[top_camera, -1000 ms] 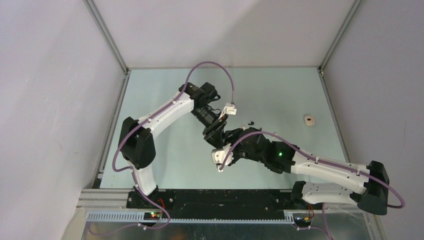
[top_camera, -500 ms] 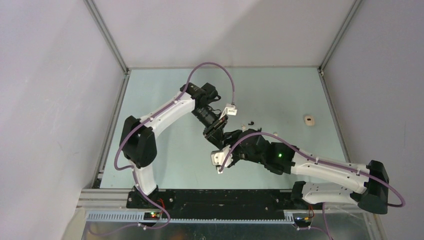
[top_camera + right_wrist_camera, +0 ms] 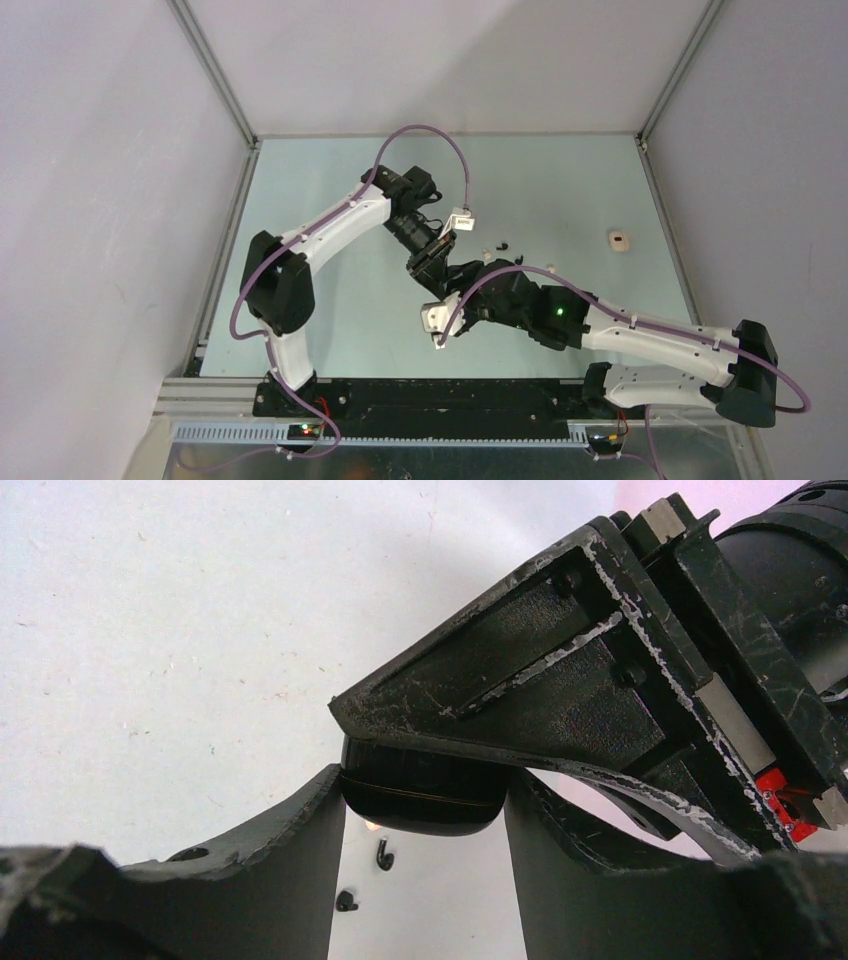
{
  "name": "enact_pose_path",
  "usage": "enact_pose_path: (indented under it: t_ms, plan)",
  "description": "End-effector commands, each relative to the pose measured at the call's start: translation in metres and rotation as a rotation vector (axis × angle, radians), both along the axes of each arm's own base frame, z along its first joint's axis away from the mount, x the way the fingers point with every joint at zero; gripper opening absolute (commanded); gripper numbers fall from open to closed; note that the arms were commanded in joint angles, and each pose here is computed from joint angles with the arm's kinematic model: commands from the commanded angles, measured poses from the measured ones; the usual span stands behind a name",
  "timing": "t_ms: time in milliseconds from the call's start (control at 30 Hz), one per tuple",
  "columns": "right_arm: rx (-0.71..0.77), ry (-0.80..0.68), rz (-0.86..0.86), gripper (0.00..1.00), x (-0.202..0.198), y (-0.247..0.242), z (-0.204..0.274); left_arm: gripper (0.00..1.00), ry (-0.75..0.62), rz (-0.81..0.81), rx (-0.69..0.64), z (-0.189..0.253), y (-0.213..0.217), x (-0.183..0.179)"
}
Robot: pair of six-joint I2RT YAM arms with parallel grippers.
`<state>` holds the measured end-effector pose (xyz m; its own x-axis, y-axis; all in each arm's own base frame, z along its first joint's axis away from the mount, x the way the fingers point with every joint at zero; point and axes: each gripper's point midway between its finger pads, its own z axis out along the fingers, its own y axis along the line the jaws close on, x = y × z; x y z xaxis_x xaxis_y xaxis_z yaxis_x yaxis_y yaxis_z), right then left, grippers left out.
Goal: Insert the wireless bluetooth earbuds into the charging case
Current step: Pick up the charging case at the center of the board.
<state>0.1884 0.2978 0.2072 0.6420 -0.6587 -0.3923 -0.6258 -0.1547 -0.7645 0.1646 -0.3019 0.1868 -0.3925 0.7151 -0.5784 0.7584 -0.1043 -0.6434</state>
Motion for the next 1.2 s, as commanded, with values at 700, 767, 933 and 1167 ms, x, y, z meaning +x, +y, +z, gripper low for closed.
enact_pose_path:
  t_ms: [700,767,933,1167]
  plan:
    - [0.307,0.330,-0.039,0.99,-0.003,-0.032,0.070,0.00,-0.191,0.099,-0.131,0.052,0.003,0.024]
    - [0.371,0.375,-0.059,0.99,0.002,-0.035,0.086,0.00,-0.263,0.148,-0.139,0.065,0.006,0.038]
    - [0.570,0.570,-0.081,0.99,0.022,-0.050,0.142,0.00,-0.528,0.289,-0.159,0.109,0.019,0.072]
    - [0.844,0.765,-0.102,0.99,0.061,-0.067,0.192,0.00,-0.649,0.607,-0.403,0.156,0.019,0.101]
